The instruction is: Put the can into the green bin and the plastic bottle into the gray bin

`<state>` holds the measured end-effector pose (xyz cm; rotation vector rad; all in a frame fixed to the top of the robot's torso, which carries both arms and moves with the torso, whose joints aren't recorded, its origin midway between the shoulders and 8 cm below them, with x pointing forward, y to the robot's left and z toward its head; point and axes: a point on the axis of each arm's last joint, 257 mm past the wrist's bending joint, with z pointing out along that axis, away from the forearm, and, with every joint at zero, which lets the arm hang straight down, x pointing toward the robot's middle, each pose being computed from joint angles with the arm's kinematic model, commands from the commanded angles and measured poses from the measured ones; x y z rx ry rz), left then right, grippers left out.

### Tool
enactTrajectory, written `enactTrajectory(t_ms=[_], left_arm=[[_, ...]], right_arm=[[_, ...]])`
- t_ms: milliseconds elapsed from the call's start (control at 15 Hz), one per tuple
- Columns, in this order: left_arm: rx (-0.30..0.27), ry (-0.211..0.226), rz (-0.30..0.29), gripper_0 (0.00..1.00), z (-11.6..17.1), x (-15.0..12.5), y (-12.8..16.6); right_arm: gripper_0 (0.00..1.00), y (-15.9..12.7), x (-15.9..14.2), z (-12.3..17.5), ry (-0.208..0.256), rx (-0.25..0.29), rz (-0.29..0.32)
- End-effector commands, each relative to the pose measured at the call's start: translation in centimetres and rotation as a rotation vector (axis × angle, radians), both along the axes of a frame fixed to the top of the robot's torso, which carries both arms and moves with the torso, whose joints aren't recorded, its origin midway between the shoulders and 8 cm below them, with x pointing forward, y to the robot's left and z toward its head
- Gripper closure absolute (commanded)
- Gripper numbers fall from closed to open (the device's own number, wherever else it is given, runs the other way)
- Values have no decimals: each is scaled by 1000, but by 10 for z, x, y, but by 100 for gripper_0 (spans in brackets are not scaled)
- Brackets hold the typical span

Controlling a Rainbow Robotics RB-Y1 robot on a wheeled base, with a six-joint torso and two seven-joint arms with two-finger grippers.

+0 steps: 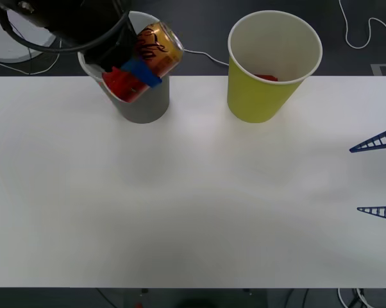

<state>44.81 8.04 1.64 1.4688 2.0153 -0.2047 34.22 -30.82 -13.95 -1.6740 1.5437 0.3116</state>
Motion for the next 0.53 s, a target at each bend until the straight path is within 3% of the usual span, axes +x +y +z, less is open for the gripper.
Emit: enactTrajectory(t_ms=[67, 533], left_arm=[[13, -39, 15, 97, 12, 21, -26], [-19, -45, 54, 98, 30, 67, -97]], right_arm=[[0, 0, 0, 0, 0, 0, 0], [0, 0, 0, 0, 0, 0, 0]])
